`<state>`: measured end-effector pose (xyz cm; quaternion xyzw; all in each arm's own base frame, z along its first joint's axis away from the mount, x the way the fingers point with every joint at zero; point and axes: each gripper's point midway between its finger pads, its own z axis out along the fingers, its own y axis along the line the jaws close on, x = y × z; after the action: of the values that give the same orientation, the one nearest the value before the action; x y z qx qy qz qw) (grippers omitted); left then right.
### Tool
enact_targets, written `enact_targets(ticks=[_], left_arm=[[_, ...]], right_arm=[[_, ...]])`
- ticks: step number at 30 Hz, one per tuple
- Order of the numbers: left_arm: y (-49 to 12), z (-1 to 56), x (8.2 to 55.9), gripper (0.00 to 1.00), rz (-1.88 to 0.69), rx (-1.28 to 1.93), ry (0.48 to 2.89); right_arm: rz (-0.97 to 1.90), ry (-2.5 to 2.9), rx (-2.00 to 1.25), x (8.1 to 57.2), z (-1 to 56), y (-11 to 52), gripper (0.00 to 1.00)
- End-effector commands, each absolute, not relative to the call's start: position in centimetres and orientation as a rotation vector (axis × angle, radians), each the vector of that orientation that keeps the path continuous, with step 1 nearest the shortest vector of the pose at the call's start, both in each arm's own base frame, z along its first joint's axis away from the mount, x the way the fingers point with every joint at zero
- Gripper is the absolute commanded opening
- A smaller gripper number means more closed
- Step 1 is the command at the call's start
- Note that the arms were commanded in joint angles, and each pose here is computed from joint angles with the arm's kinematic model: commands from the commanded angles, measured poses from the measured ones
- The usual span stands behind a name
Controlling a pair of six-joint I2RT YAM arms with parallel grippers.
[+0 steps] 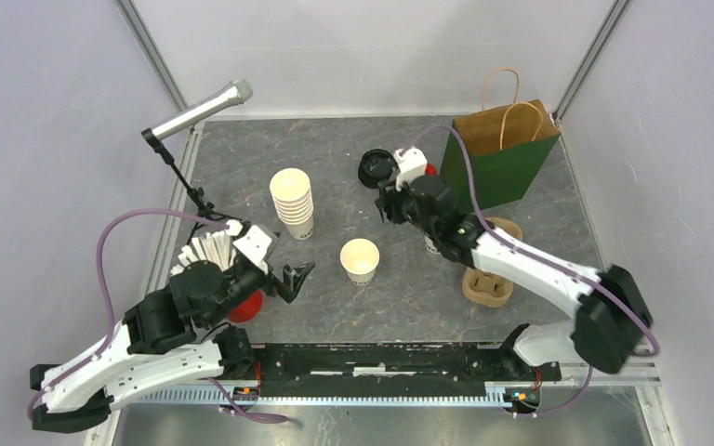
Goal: Pack the takeout coffee
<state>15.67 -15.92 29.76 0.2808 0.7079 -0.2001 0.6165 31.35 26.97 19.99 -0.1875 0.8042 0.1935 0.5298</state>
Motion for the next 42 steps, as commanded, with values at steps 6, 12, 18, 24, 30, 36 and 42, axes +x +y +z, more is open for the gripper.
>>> enact_targets(ticks=[6,12,18,24,30,36,42], left_arm=[[-14.5,29.5,15.4,1.00,-0.447,0.634,1.575],[-14.7,28.7,15.1,1.00,-0.452,0.667,1.586],[-15.0,28.4,15.2,1.00,-0.441,0.692,1.594],[-14.8,28.3,15.3,1.00,-0.434,0.689,1.593],[-14.7,28.1,15.3,1.00,-0.432,0.681,1.601],[-14.7,27.5,15.7,1.00,-0.398,0.684,1.629],[-14.6,27.3,15.9,1.00,-0.380,0.682,1.641]], right_arm=[[0.143,1.821,-0.125,44.1,20.8,27.6,0.40],[0.046,1.874,-0.170,49.0,17.9,27.8,0.38],[0.122,1.937,-0.243,51.4,15.5,27.6,0.37],[0.109,1.994,-0.281,52.7,13.5,26.6,0.35],[0.063,2.002,-0.269,53.5,12.3,25.1,0.34],[0.092,2.026,-0.291,53.9,10.7,25.3,0.31],[0.120,2.035,-0.293,54.0,10.2,25.1,0.22]])
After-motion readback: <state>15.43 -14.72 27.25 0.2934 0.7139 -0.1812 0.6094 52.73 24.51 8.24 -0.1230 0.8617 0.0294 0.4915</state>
